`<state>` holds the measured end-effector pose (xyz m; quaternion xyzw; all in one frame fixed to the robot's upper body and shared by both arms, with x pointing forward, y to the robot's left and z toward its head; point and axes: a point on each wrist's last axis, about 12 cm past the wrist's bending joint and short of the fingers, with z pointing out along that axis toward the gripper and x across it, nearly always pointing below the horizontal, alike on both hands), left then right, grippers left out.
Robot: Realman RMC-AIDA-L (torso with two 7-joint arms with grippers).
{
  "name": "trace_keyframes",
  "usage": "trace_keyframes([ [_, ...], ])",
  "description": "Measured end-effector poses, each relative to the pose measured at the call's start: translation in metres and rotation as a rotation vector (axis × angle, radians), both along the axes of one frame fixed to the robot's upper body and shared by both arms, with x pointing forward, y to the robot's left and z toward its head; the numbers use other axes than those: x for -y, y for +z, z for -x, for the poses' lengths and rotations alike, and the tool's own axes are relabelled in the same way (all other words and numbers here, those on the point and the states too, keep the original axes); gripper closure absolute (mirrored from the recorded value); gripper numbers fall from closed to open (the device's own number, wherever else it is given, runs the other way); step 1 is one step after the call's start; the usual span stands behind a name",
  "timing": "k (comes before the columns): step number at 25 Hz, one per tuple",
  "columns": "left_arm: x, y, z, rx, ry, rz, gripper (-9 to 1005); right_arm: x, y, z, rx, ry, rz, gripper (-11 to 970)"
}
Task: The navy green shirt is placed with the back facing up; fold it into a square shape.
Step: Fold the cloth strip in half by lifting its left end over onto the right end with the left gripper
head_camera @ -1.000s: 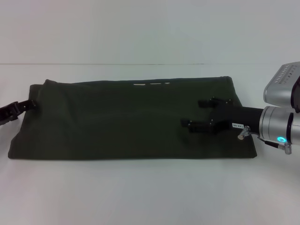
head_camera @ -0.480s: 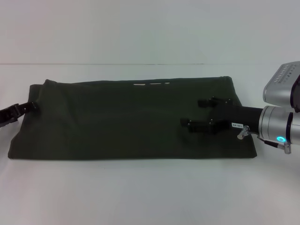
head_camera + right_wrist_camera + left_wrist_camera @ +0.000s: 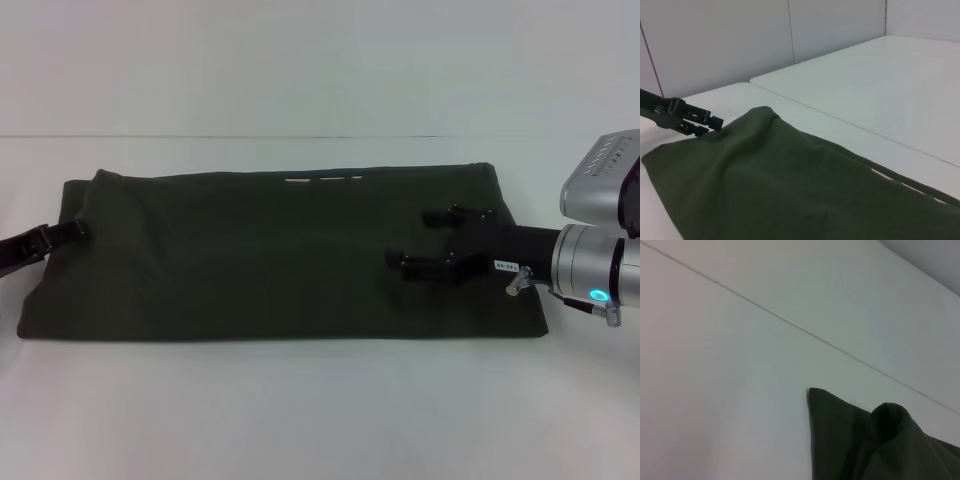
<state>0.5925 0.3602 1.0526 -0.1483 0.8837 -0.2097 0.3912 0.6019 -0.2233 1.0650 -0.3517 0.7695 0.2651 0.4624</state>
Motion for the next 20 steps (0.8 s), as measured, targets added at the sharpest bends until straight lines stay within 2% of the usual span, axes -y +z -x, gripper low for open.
trace_keyframes([
  [7,0.005,0.0,-0.001,-0.002,-0.016,0.009,114,0.0,0.0,0.0,0.0,-0.003,0.0,34],
  [18,0.027,0.002,-0.006,-0.002,-0.084,0.054,114,0.0,0.0,-0.001,0.002,-0.004,0.002,35],
  [20,0.036,0.002,-0.008,0.0,-0.108,0.07,114,0.0,0.0,-0.001,0.002,-0.004,0.002,35],
])
